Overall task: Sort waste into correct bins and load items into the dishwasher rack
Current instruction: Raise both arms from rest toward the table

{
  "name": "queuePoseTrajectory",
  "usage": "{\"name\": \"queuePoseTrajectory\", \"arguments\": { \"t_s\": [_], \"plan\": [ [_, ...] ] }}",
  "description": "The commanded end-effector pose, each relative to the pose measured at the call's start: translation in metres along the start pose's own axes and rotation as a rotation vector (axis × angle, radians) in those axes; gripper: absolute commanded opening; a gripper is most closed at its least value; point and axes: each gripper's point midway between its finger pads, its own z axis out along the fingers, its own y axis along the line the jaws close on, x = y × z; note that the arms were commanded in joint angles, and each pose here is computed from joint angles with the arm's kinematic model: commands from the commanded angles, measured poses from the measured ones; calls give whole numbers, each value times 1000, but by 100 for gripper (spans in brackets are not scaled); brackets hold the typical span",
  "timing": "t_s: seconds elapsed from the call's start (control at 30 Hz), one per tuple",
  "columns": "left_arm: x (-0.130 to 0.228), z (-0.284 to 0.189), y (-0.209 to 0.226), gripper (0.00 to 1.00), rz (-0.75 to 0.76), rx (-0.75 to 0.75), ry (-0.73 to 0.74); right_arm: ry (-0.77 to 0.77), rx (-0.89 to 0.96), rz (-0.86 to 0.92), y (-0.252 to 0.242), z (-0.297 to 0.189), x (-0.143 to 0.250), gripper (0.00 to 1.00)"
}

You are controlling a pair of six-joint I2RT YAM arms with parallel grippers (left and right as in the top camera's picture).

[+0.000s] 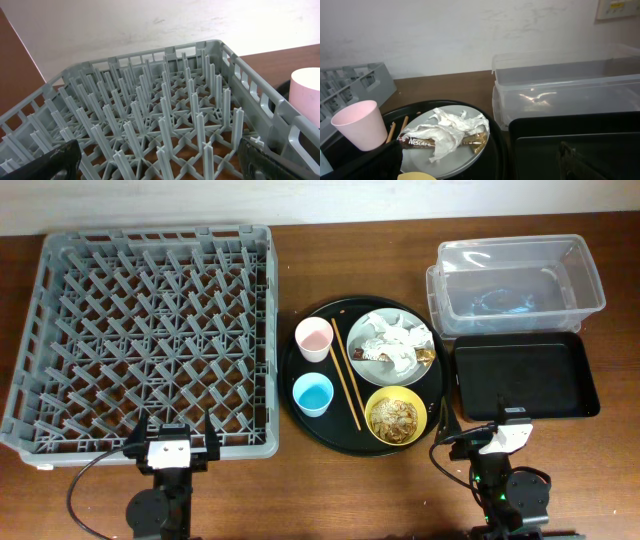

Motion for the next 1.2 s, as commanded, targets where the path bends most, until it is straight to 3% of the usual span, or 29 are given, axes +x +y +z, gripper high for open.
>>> {"name": "queuePoseTrajectory", "arguments": {
  "t_s": [0.0, 1.07, 1.17],
  "plan": [
    [2, 0, 1, 99, 17, -7, 2, 7, -11, 0, 2, 0, 3, 98],
    [2, 0, 5, 99, 17, -31, 6, -1, -17, 1, 3, 0, 2, 99],
    [-13, -1, 5, 99, -26, -24, -57, -46, -21, -1, 4, 0, -10, 98]
  ]
}}
